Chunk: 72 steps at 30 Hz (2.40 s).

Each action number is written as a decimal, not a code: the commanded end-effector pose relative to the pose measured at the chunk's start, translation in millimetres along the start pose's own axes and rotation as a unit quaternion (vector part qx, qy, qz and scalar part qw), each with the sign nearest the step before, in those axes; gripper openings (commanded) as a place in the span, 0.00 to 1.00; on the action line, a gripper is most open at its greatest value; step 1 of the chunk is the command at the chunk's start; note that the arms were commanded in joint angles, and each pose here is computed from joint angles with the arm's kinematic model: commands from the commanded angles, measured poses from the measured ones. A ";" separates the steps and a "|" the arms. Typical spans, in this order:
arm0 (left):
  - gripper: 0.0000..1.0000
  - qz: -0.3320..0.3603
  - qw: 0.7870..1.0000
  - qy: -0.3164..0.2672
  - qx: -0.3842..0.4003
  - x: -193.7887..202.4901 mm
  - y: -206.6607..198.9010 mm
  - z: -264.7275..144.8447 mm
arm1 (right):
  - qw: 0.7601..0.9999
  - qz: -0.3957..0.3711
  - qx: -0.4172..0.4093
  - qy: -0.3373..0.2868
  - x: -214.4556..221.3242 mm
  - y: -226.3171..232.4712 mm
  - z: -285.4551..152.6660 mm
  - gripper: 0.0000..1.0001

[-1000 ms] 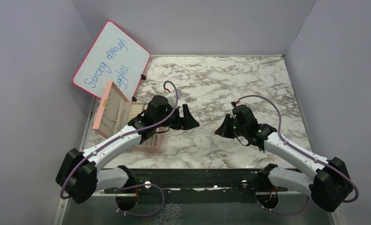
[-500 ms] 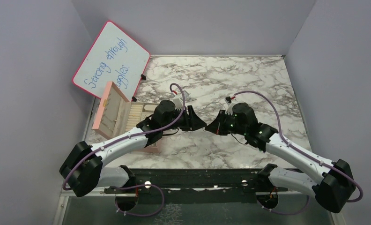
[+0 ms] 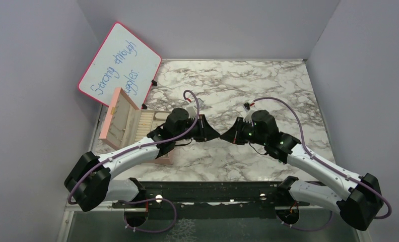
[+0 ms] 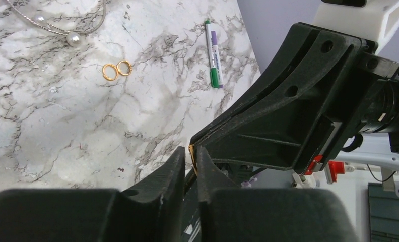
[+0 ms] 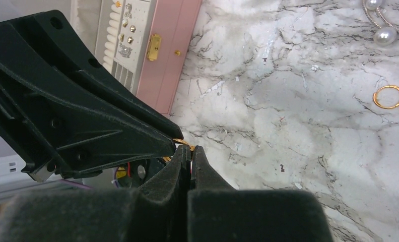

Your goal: Organize the mixed jewelry

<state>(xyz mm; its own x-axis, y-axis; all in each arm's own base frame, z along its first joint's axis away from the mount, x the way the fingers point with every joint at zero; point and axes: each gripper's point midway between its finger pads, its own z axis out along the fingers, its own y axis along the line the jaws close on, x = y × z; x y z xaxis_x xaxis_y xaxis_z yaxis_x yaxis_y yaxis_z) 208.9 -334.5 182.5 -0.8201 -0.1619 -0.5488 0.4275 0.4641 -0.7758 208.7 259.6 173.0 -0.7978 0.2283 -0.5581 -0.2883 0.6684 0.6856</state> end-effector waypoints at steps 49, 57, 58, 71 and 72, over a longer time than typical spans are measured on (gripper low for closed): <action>0.00 -0.021 0.977 -0.113 0.182 -99.0 -125.0 -74.1 | 0.887 0.176 -0.361 -0.228 -97.9 125.7 -84.2 0.50; 0.00 -0.023 0.976 -0.107 0.186 -97.2 -124.7 -74.7 | 0.889 0.185 -0.357 -0.218 -99.6 127.0 -74.4 0.49; 0.00 -0.023 0.976 -0.107 0.187 -96.6 -124.5 -74.9 | 0.888 0.186 -0.361 -0.217 -100.0 128.2 -74.8 0.46; 0.00 -0.028 0.978 -0.101 0.181 -87.8 -116.5 -75.1 | 0.885 0.189 -0.368 -0.213 -96.7 127.7 -75.8 0.25; 0.00 -0.028 0.978 -0.102 0.180 -87.7 -115.6 -74.9 | 0.885 0.189 -0.368 -0.211 -96.2 127.8 -75.8 0.24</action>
<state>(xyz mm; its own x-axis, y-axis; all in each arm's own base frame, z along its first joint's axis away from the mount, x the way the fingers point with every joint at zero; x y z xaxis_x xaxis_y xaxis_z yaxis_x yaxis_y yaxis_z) 210.6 -312.4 334.5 -0.7810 -0.3673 -0.5051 0.4858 0.1508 -0.8609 213.0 272.1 331.1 -0.6962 0.6764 -0.2404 -0.3940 -0.0800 0.9156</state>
